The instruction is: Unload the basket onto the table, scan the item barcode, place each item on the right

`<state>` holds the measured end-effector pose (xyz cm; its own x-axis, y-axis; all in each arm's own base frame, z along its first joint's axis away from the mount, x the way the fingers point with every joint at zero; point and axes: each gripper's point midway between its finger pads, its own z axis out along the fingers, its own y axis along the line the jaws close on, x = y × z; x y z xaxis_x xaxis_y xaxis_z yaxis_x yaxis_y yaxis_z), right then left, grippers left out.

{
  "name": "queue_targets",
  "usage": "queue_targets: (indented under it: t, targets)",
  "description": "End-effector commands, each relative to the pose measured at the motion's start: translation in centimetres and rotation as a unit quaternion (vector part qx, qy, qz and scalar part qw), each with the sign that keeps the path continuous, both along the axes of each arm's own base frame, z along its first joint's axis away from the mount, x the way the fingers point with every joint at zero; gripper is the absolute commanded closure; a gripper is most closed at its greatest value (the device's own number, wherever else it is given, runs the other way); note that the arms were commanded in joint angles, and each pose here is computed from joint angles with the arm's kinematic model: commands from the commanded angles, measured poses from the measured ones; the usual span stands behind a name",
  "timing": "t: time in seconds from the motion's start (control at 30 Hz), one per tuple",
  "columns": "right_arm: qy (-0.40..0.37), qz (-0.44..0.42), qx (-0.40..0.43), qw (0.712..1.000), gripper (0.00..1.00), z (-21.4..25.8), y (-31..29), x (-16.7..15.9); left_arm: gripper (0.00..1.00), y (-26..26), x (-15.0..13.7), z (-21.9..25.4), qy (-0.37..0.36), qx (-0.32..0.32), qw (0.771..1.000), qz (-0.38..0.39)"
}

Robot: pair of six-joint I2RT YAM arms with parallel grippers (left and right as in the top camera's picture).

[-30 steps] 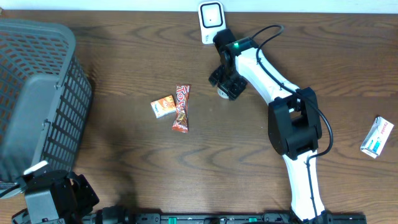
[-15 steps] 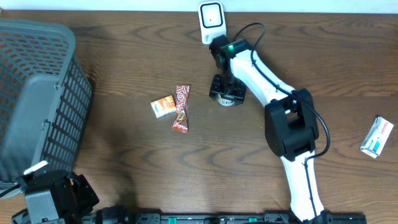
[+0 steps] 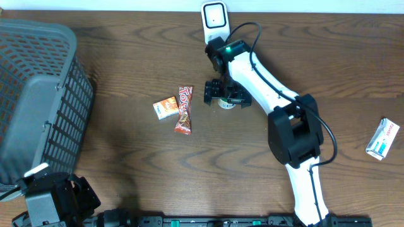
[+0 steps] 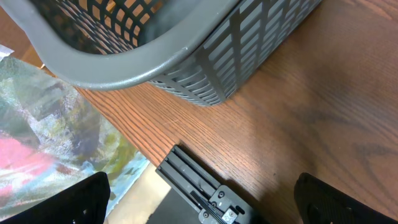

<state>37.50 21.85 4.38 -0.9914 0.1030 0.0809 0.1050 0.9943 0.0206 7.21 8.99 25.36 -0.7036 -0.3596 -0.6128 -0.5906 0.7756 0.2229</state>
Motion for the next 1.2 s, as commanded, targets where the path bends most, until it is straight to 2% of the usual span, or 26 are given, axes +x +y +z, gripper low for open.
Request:
queue_targets:
  t: [0.0,0.33,0.5,0.6,0.97,1.17]
  targets:
    - [-0.037,0.002,0.015,0.999,0.01,2.8,-0.4,1.3,0.05,0.2,-0.2,0.1,-0.003,0.004,1.000,0.009]
    - [-0.055,-0.028,0.023,0.998,0.01,2.3,-0.9,3.0,0.05,0.2,-0.2,0.1,-0.003,0.004,1.000,0.009]
    - [-0.040,-0.036,0.023,0.998,0.01,0.5,-0.6,3.1,0.05,0.2,-0.2,0.1,-0.003,0.004,1.000,0.009]
    - [-0.025,-0.035,0.025,0.999,0.07,-0.5,-0.4,2.8,0.05,0.2,-0.2,0.1,-0.003,0.004,1.000,0.009]
    - [-0.023,-0.041,0.023,0.999,0.15,-1.9,-0.2,3.1,0.05,0.2,-0.2,0.1,-0.003,0.004,1.000,0.009]
    - [-0.018,-0.041,0.020,0.999,0.16,-2.4,-0.2,3.0,0.05,0.2,-0.2,0.1,-0.003,0.004,1.000,0.009]
